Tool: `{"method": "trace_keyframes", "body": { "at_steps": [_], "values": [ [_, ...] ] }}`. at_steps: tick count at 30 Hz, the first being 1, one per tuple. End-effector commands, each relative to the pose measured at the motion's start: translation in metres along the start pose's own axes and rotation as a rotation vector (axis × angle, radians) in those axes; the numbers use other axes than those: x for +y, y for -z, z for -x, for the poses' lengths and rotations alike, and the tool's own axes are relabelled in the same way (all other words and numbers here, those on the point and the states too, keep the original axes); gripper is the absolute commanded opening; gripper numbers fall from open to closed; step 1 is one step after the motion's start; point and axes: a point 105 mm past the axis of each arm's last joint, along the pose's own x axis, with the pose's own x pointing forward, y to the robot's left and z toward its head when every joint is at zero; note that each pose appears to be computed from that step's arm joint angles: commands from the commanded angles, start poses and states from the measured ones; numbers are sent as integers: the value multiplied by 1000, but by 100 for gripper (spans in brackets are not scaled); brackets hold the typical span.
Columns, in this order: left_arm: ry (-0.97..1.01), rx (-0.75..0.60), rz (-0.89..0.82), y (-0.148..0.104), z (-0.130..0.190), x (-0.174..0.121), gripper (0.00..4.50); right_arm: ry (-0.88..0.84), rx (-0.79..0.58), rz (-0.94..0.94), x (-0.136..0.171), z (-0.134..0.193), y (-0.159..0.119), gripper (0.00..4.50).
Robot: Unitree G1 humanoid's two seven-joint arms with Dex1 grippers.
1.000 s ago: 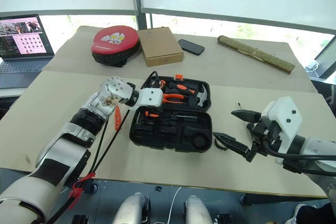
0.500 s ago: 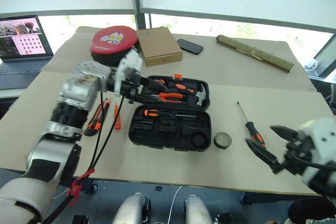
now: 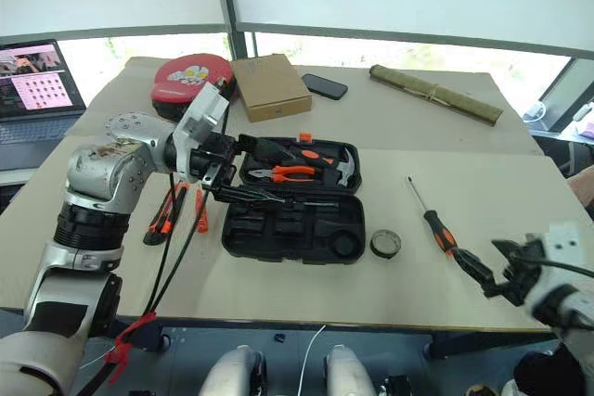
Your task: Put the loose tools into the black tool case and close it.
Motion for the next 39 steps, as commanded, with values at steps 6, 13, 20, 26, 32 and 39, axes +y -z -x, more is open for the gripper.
{"method": "trace_keyframes", "body": {
  "at_steps": [6,13,20,26,32,39],
  "values": [
    [-5,33,-35,-5,6,-6,449,82,34,34,-11,-46,11,424],
    [-37,41,-22,-2,13,-5,450,63,-8,37,0,-48,2,199],
    [-106,103,29,21,37,-7,450,-97,-189,173,11,-36,-59,105],
    [-72,136,100,31,49,-37,450,-488,-301,387,73,-42,-137,105],
    [-106,160,74,34,49,-39,450,-806,-195,643,138,-69,-129,105],
    [-157,139,62,28,51,-35,450,-854,-59,822,140,-109,-102,105]
  ]
}}
